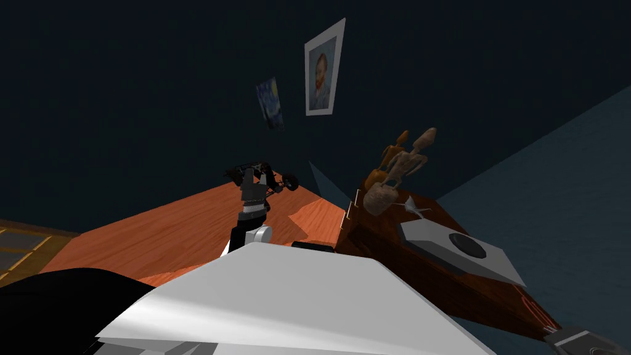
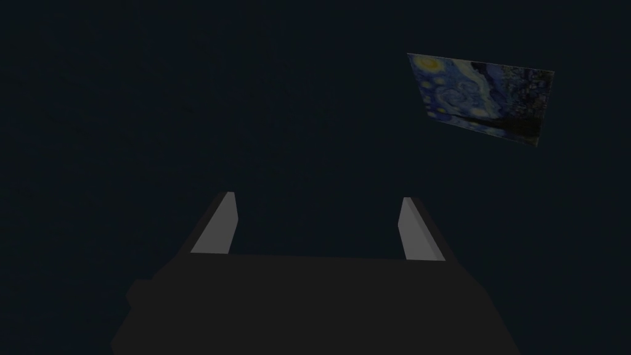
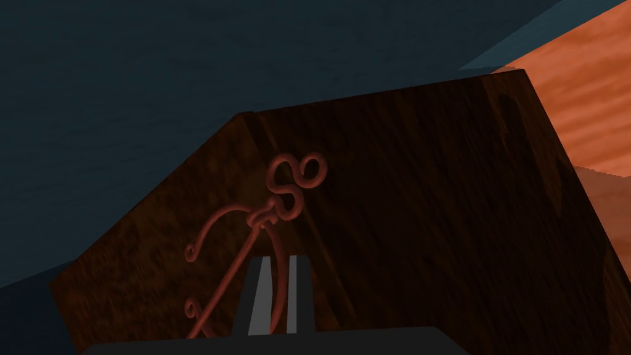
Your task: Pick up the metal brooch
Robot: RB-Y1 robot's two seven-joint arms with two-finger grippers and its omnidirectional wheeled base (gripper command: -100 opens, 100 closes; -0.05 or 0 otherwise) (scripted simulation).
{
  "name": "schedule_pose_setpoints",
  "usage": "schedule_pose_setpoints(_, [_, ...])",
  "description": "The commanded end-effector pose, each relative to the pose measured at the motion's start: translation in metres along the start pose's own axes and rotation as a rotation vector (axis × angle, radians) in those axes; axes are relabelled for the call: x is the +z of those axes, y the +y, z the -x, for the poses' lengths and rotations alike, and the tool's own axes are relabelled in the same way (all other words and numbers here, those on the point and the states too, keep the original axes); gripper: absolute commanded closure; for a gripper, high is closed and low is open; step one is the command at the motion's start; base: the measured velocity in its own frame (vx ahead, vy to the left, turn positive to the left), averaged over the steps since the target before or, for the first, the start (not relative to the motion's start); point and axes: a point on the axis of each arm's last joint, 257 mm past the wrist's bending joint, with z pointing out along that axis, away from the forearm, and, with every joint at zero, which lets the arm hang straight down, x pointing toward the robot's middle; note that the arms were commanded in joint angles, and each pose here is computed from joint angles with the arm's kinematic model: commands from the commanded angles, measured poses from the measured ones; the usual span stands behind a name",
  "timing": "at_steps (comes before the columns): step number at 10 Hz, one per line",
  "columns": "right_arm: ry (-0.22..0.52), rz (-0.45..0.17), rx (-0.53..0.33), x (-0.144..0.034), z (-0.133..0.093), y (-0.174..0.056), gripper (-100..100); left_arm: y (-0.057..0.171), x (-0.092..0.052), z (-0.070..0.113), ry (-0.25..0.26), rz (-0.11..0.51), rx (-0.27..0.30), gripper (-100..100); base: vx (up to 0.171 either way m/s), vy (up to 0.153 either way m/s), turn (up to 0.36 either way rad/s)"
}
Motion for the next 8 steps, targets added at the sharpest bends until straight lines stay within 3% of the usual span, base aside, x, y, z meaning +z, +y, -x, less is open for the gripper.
schedule_pose_setpoints(1, [-0.008, -0.002, -0.02, 0.0, 0.002, -0.0009, 100, 0.0, 0.0, 0.0, 0.0, 0.0, 0.0, 0, 0.043, 0.014, 0.002])
schedule_pose_setpoints(3, [-0.008, -0.002, -0.069, 0.0, 0.002, -0.0009, 100, 0.0, 0.0, 0.0, 0.0, 0.0, 0.0, 0, 0.003, 0.004, 0.02])
schedule_pose_setpoints(5, [-0.037, -0.013, -0.037, -0.0008, 0.011, -0.006, 100, 0.0, 0.0, 0.0, 0.0, 0.0, 0.0, 0, 0.092, 0.021, -0.231])
schedule_pose_setpoints(8, [-0.037, -0.015, -0.101, -0.0008, 0.0112, -0.0061, 100, 0.0, 0.0, 0.0, 0.0, 0.0, 0.0, 0, 0.02, 0.005, 0.023])
